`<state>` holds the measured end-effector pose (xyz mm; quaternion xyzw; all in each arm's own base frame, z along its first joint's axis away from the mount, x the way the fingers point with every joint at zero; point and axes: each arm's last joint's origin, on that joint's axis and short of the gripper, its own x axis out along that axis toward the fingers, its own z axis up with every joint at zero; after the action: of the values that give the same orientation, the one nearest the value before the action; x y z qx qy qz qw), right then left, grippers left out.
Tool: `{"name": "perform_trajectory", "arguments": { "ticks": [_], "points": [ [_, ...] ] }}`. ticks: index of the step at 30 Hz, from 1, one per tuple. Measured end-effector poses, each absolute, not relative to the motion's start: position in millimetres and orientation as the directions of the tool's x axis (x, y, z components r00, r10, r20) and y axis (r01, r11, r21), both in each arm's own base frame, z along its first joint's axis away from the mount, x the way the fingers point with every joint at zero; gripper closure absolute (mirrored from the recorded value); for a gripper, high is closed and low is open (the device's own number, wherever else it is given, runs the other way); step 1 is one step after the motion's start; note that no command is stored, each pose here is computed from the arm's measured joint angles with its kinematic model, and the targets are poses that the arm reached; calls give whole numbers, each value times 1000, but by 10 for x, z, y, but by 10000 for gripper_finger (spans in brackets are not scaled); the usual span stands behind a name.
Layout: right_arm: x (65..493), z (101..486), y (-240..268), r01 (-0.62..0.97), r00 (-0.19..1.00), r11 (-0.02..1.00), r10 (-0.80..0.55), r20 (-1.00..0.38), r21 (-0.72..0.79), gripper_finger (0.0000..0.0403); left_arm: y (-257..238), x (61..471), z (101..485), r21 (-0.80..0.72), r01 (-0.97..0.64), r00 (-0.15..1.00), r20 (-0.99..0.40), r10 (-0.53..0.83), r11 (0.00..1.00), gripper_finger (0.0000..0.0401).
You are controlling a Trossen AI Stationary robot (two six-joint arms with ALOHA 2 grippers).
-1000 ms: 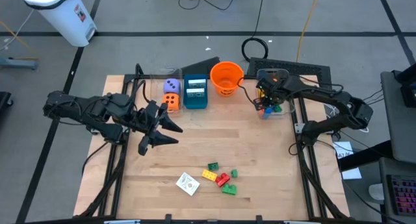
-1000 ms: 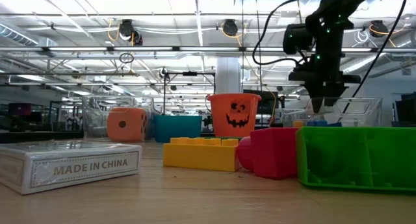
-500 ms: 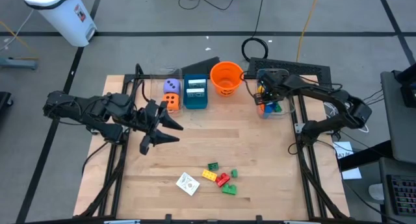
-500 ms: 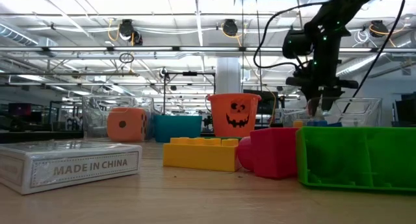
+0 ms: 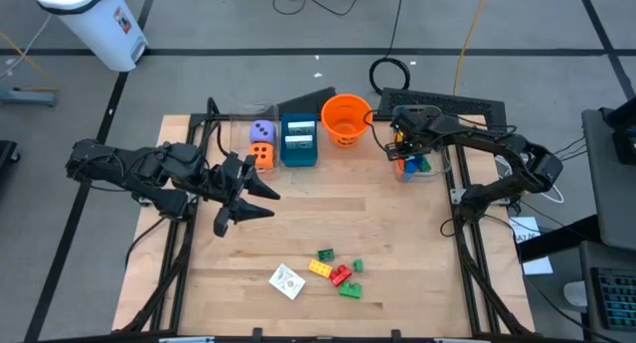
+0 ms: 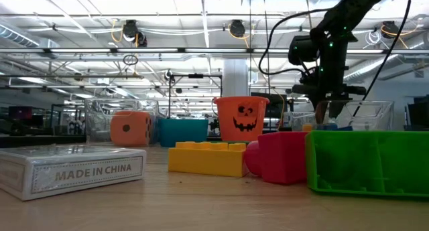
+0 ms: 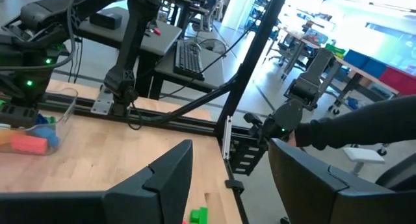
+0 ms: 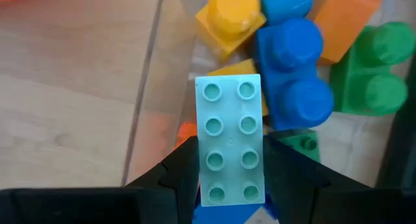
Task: Pick & Place Toys
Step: Put the light blue game piece into the right transparent bin, then put the green game piece into the right transparent bin
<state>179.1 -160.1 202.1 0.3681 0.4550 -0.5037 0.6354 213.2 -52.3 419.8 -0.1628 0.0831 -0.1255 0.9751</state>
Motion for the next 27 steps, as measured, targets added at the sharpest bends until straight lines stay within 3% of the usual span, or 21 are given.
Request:
{"name": "perform_trajectory", "arguments": {
  "ticks": [6, 19, 27],
  "points": [
    [1791, 2020, -1600, 973, 79, 232, -304, -950, 6, 256, -523, 2132, 4198, -339, 218, 955, -121, -272, 915, 189],
    [1795, 2022, -1603, 964, 83, 265, -306, -948, -2, 199, -523, 2132, 4198, -349, 216, 955, -121, -272, 912, 189],
    [1752, 2120, -1581, 961, 114, 277, -333, -936, 19, 198, -524, 2134, 4221, -356, 223, 957, -98, -273, 908, 189]
  ]
}}
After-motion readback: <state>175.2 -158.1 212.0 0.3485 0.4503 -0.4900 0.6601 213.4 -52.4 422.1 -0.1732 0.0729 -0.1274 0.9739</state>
